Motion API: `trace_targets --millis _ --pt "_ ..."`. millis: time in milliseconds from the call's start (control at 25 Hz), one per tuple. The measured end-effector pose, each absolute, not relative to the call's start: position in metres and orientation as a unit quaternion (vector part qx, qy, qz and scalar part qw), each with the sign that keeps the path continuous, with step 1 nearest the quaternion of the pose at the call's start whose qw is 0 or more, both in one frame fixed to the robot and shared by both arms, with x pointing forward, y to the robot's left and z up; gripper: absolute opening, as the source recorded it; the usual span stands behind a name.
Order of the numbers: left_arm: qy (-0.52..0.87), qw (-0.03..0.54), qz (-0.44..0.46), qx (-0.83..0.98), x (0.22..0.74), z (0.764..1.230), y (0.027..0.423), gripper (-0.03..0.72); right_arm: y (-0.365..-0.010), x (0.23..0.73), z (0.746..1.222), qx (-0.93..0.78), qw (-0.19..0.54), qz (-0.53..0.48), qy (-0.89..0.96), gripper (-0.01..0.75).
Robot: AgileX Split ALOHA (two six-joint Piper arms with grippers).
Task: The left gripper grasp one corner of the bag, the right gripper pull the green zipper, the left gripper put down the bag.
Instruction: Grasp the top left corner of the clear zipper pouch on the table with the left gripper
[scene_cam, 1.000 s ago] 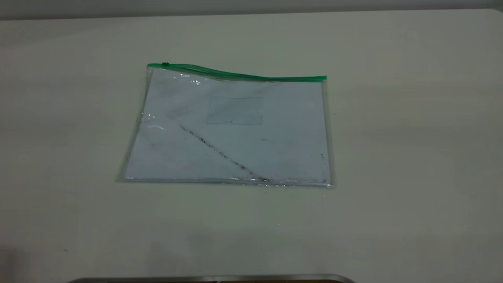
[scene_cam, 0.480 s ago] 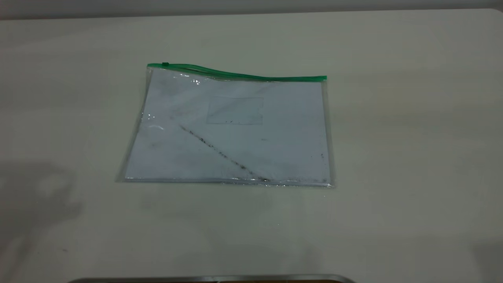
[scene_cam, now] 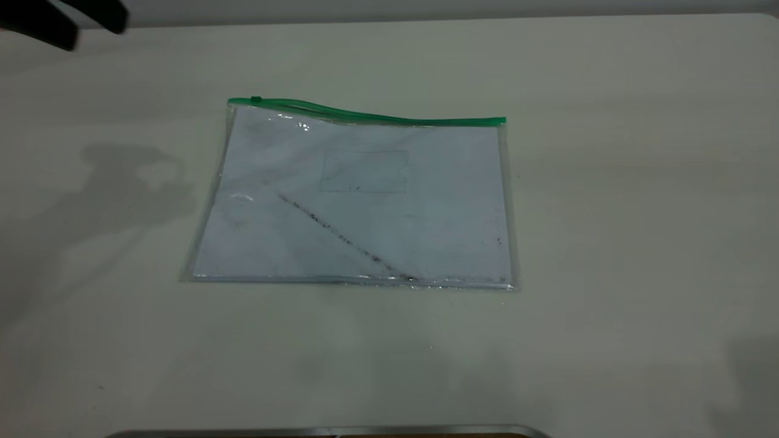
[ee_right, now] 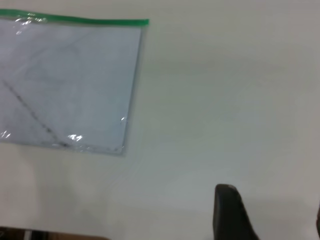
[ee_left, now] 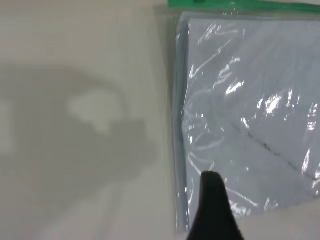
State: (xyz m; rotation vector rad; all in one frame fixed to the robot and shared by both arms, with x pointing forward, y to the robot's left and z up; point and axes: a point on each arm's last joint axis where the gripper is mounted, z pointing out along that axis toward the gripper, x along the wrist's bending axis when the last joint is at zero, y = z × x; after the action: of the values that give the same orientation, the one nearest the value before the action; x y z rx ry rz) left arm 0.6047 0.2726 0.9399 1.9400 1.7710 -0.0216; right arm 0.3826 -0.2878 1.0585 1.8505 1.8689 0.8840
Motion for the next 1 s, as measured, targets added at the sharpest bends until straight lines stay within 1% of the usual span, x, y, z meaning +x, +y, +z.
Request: trace_targets --millis 280,600,800,1000 --pt "0.624 0.248 -0.034 0.740 0.641 0.894 0.270 0.588 -0.292 0.403 1.046 0.664 0.178 0.290 0.666 0.449" --pt "0.599 0.235 -0.076 0.761 0.673 0.844 0.267 0.588 -0.293 0.411 1.039 0.667 0.173 0.276 0.670 0.449" --pt "0.578 0.239 -0.095 0.774 0.693 0.824 0.265 0.588 -0.293 0.411 1.039 0.667 0.173 0.276 0.670 0.449" --pt "0.562 0.249 -0.100 0.782 0.702 0.805 0.263 0.588 -0.293 0.411 1.039 0.667 0.173 0.276 0.670 0.449"
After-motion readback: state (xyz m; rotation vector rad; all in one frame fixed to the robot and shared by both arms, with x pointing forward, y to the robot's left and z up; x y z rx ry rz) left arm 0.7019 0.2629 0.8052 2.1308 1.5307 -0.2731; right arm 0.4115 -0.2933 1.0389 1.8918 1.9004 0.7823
